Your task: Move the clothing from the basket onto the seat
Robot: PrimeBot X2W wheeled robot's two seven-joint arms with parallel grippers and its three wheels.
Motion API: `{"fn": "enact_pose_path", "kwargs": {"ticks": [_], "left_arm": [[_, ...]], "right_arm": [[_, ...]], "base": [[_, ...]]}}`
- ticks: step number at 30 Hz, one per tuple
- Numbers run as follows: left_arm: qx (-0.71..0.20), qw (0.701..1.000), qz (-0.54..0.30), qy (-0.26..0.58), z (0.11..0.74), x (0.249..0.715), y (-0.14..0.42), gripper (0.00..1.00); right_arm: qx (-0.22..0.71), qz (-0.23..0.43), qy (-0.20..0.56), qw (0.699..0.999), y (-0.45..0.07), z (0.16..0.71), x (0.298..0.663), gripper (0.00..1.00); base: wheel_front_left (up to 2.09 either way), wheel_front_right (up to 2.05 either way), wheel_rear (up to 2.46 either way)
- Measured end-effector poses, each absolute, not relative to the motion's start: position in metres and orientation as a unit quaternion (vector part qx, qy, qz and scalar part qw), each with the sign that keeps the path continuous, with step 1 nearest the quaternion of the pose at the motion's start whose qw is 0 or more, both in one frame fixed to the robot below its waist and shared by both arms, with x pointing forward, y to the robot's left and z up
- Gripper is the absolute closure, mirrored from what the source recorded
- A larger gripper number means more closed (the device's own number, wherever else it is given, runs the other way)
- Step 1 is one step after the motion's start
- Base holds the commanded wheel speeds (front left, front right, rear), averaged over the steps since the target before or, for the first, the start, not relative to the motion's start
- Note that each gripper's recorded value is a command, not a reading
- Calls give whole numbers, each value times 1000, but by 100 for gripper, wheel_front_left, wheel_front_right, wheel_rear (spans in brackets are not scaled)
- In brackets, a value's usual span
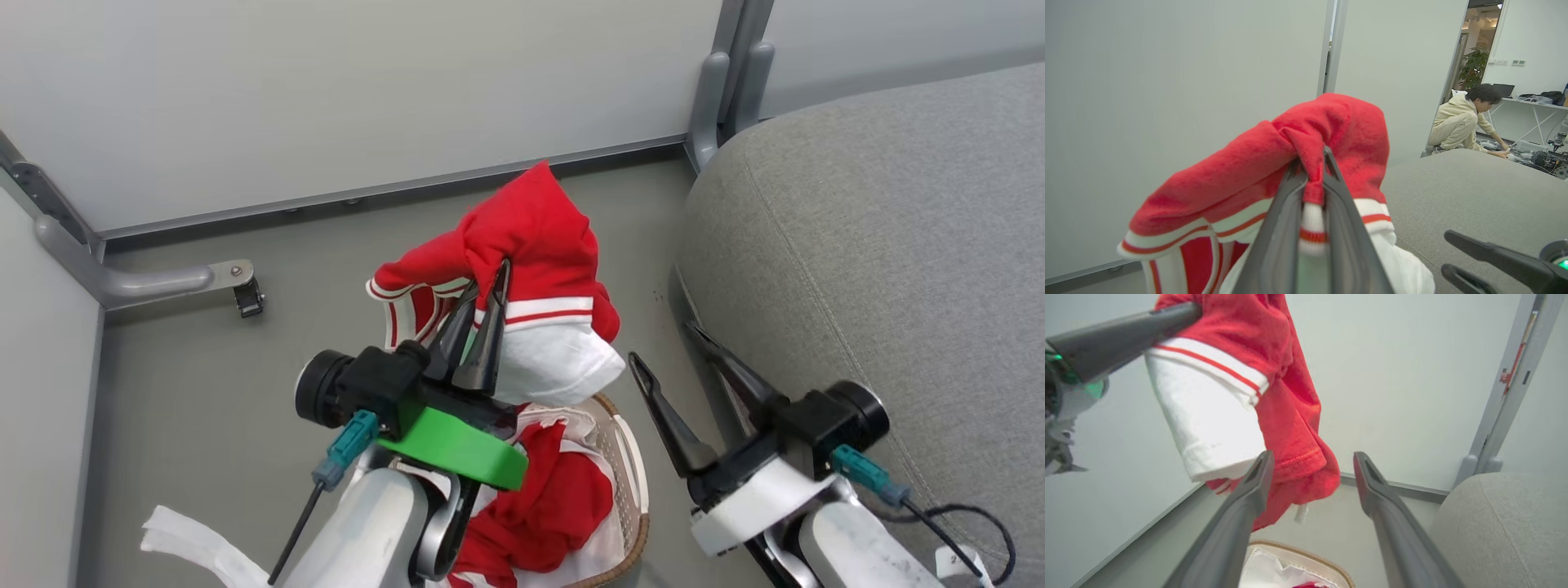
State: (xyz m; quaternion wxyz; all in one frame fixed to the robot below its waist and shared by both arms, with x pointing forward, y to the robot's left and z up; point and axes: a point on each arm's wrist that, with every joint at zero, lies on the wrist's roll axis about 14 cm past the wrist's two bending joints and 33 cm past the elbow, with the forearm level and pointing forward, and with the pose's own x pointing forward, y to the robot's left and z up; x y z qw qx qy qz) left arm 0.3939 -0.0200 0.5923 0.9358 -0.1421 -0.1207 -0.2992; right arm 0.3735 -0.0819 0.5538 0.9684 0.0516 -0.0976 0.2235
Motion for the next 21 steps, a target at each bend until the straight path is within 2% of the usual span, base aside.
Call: {"fn": "enact_pose_path", "kwargs": {"ticks": [6, 15, 21], "left_arm": [[-144, 934, -309, -107, 584, 389, -26, 100], [-147, 922, -346, -90, 576, 371, -44, 100], [-150, 911, -374, -85, 576, 360, -55, 100]], "right_arm": [[-1, 299, -140, 944, -54, 584, 383, 0], [-56, 363, -78, 927, -31, 549, 398, 0], [-64, 408, -64, 909, -10, 546, 401, 0]], "base": [[0, 0, 0], [0, 0, 0], [0, 0, 0]]}}
